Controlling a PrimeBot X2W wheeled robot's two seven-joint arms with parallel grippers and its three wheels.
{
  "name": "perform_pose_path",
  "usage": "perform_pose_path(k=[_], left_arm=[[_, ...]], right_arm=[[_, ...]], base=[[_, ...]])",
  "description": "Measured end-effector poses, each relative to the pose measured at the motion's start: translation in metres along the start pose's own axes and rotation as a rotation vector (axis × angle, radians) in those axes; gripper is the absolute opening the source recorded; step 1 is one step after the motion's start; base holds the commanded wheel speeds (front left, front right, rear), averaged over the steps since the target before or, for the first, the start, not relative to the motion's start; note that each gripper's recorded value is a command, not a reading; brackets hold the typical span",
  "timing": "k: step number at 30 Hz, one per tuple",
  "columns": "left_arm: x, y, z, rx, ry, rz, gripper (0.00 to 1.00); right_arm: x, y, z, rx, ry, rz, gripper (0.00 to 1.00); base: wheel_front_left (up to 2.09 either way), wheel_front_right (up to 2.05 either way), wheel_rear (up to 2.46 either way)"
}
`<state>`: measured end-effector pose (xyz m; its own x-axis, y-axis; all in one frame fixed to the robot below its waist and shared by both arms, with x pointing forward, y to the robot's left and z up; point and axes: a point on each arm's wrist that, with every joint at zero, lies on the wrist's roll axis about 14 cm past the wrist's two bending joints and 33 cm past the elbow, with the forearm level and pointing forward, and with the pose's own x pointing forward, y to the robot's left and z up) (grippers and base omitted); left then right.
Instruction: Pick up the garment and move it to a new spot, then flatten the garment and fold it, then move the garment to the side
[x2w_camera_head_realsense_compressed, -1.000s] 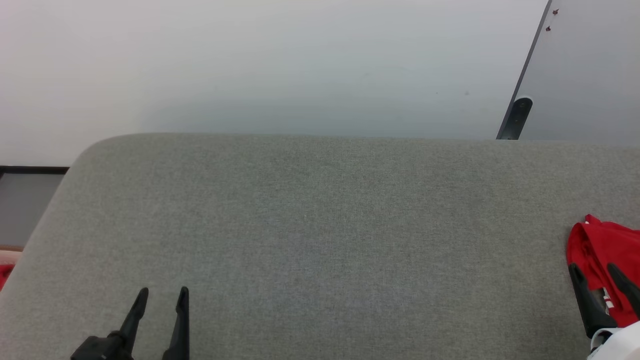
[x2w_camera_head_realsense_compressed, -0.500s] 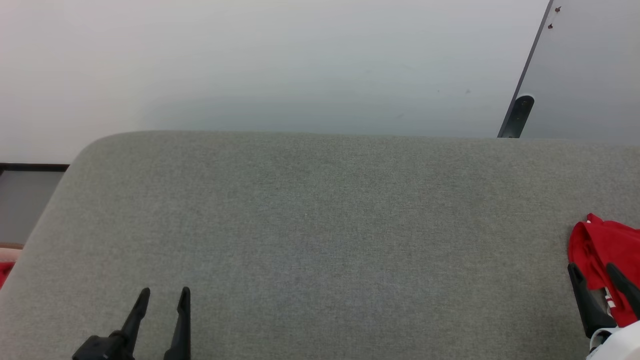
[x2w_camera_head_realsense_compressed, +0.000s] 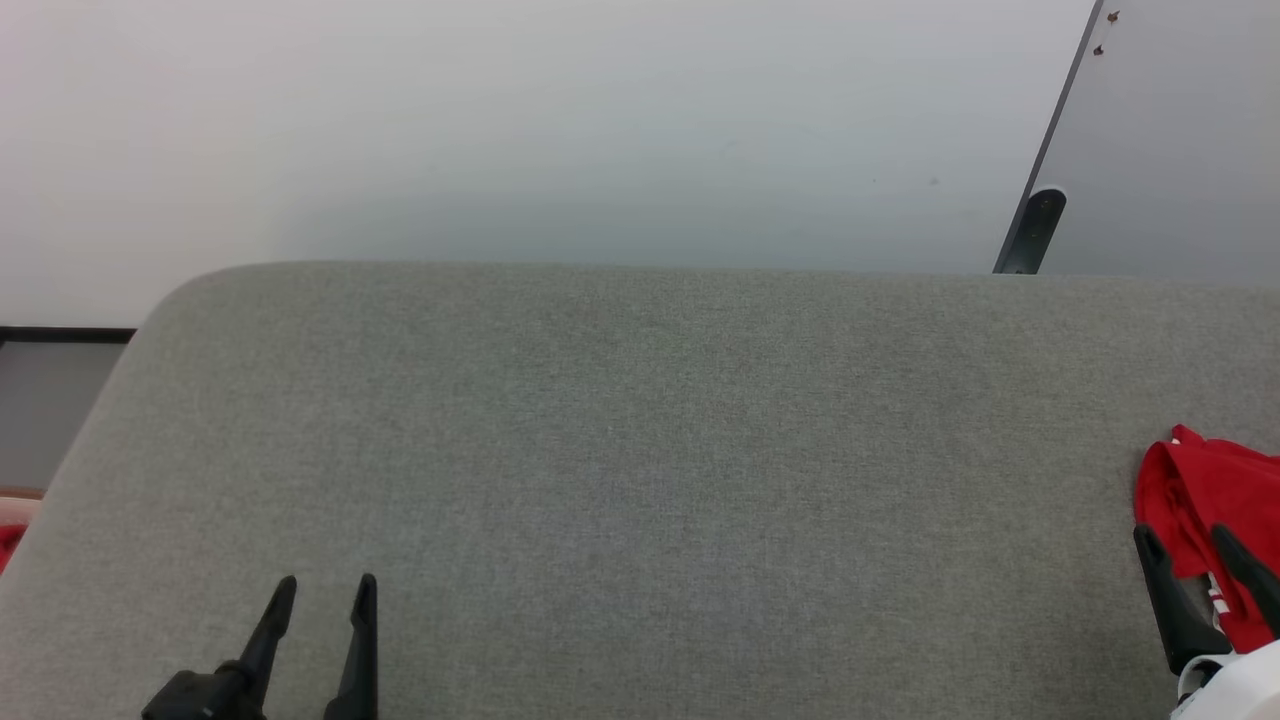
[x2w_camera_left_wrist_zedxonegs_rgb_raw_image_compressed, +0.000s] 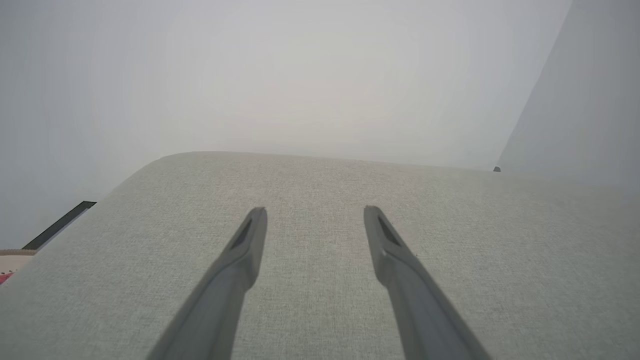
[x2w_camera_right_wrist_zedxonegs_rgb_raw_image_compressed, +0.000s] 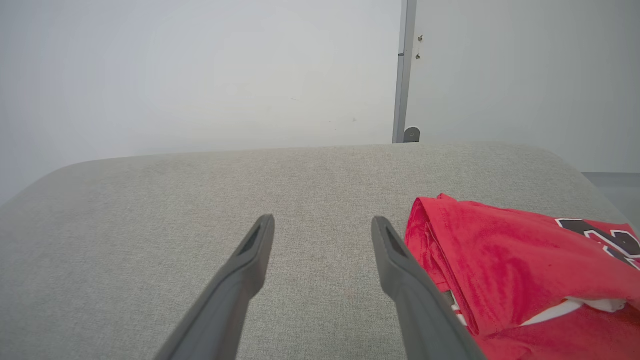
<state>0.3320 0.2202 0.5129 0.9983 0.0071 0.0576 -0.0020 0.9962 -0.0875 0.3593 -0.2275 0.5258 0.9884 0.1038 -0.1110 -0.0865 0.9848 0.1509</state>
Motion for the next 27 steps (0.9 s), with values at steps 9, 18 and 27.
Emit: perform_pose_path(k=[9,18,27], left_arm=[[0.000,0.002,-0.002,0.004,0.004,0.007,1.00],[0.000,0.000,-0.007,0.003,0.018,0.005,0.00],[-0.010,-0.004,-0.036,-0.098,0.113,0.036,0.00]], right_arm=[[0.000,0.001,0.000,0.000,0.002,0.002,1.00],[-0.001,0.000,-0.005,0.007,0.013,-0.003,0.00],[-0.002,0.004,-0.032,0.123,0.075,-0.017,0.00]], base=[[0.00,0.00,0.00],[0.00,0.00,0.00],[0.00,0.00,0.00]])
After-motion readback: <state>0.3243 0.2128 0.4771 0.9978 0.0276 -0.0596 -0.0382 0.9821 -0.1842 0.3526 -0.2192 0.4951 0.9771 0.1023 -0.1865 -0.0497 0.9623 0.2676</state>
